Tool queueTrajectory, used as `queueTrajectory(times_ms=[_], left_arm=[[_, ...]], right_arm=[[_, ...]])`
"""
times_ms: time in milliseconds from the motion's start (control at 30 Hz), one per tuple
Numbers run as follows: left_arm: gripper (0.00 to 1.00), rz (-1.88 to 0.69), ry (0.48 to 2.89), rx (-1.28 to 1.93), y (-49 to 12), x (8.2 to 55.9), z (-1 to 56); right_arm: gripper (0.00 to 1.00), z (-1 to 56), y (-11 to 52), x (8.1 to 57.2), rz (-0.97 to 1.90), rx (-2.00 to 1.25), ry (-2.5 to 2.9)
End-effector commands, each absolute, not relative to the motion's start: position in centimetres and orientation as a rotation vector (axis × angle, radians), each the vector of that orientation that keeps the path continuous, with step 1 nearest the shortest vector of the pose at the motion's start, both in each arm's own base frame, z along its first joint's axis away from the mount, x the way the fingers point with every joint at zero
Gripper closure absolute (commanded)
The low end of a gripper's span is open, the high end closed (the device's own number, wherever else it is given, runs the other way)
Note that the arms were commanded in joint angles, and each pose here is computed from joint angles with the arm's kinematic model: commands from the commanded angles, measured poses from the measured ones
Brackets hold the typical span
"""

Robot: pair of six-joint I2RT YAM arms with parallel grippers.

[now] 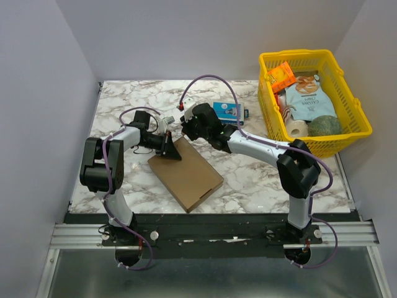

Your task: Unpack the express box

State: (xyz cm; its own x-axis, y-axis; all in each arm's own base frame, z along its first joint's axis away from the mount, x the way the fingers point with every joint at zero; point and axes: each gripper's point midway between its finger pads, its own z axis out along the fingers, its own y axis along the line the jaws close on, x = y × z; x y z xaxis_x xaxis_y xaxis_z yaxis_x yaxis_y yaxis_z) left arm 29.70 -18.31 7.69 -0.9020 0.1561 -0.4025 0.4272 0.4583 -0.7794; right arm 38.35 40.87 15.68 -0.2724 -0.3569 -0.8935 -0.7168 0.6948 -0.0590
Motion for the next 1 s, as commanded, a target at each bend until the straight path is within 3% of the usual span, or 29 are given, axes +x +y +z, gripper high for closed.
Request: queueTrajectory(times_ms=[0, 967], left_arm=[[0.97, -1.260, 2.596, 0.490, -16.8, 29.1, 3.2], [0.97, -1.231, 2.588, 0.472, -16.8, 30.4, 3.1]], right_arm=[[1.00, 14.4, 41.3, 37.9, 0.440, -0.860, 1.900], [1.00, 13.0, 38.8, 35.5, 0.404, -0.911, 2.021]])
